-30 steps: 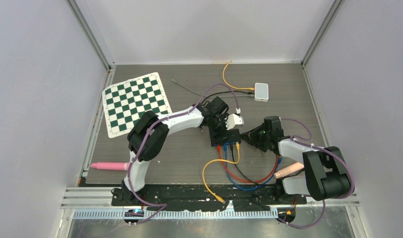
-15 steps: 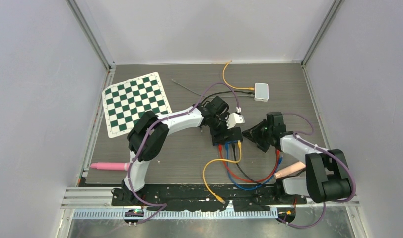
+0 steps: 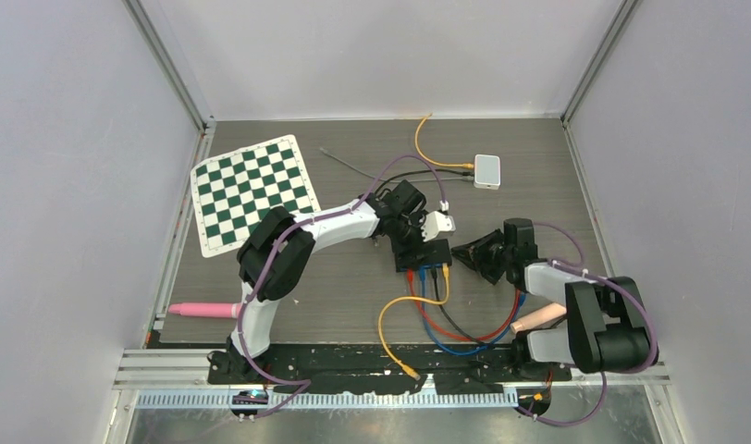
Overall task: Pull the plug from the switch port
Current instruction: Pull the plug from the switch port, then place the plug at the center of the board.
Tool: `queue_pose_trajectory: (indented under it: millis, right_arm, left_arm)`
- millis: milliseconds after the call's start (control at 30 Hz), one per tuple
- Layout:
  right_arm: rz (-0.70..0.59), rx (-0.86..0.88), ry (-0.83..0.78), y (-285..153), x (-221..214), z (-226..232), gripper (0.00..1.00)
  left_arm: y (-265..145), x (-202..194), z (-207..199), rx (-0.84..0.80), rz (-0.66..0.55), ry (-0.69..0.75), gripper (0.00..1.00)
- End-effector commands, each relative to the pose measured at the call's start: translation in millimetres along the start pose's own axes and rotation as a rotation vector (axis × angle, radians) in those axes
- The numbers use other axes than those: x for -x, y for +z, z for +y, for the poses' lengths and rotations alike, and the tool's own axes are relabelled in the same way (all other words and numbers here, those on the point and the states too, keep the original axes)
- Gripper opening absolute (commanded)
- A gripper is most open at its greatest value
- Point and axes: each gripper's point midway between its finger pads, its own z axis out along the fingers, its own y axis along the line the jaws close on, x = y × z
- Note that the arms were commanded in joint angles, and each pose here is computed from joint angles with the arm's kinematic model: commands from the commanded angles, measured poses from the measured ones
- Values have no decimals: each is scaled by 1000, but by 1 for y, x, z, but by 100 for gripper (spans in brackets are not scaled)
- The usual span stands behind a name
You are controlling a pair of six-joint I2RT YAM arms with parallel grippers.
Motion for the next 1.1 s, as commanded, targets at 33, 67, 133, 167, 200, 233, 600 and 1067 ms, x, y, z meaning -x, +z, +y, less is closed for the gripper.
queue_pose_trajectory:
  millis: [33, 67, 133, 167, 200, 233, 600, 1067]
  right_arm:
    - [-219, 30, 20, -17, 38, 14, 5]
    - [-222, 31, 38, -18, 38, 13, 5]
    - [-233, 41, 39, -20, 40, 17, 5]
    - [-245, 41, 34, -22, 42, 19, 5]
    - [-248, 30, 32, -23, 42, 19, 5]
    - [-257, 21, 30, -24, 44, 17, 5]
    - [-265, -29, -89, -28, 50, 23, 5]
    - [-272, -348, -477, -50, 91, 8, 27]
  left_arm:
    - [1, -86, -19, -61, 269, -126, 53]
    - [1, -87, -19, -63, 271, -127, 53]
    - [1, -86, -19, -63, 269, -127, 52]
    - [1, -85, -19, -62, 268, -127, 53]
    - [1, -85, -19, -63, 268, -127, 52]
    - [1, -84, -19, -64, 265, -127, 52]
    - [-2, -68, -20, -68, 229, -120, 55]
    - [-12, -14, -22, -71, 74, -107, 77]
